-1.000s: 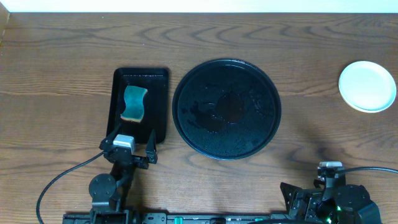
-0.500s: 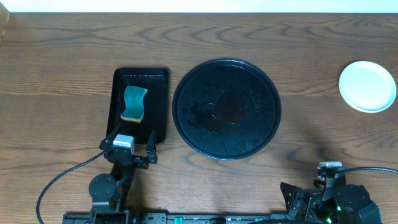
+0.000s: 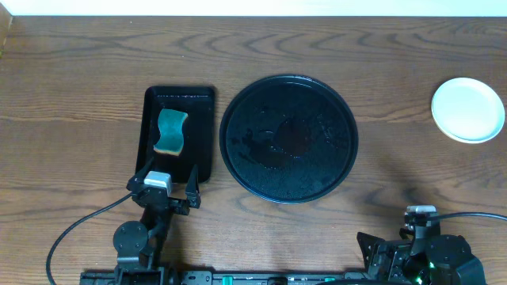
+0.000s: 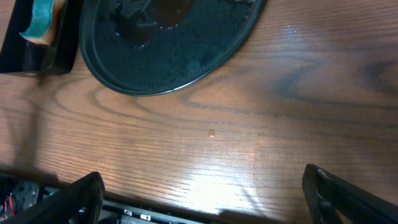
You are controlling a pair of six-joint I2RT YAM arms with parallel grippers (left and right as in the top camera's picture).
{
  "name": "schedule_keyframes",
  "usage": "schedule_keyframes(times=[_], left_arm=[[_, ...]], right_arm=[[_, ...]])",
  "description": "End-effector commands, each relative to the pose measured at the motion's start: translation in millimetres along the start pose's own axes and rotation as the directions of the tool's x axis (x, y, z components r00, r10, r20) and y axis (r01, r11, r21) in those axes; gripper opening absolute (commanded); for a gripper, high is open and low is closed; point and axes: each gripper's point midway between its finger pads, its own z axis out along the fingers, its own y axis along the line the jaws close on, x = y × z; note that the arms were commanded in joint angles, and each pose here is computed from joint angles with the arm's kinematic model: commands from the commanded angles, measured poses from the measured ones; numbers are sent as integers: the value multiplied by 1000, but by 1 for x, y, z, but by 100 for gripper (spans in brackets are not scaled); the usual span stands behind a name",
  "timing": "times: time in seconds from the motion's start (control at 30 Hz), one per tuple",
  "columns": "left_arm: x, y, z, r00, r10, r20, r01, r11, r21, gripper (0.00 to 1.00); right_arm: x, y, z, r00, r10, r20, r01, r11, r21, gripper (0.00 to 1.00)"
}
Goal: Clean dirty plates on tray and stack at the side
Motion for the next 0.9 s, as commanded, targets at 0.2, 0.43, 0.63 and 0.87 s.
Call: schedule_keyframes(times=[0.2,0.43,0.63,0.87], left_arm=[[15,-2,2,999,-20,-34,20,1000,15,95],[15,-1,2,999,-19,-34,20,1000,15,95],[15,-2,2,999,-19,-34,20,1000,15,95],[15,-2,2,999,-19,-34,20,1000,15,95]], right_arm=[[-50,0,5,973,-38,228,31,999,37,99],[-73,20,41,817,-445,367,458,887,55,99],[-63,12,69,679,-598,425,609,783,129,99],[-53,-3,106,673,-583,456,591,794,142,99]])
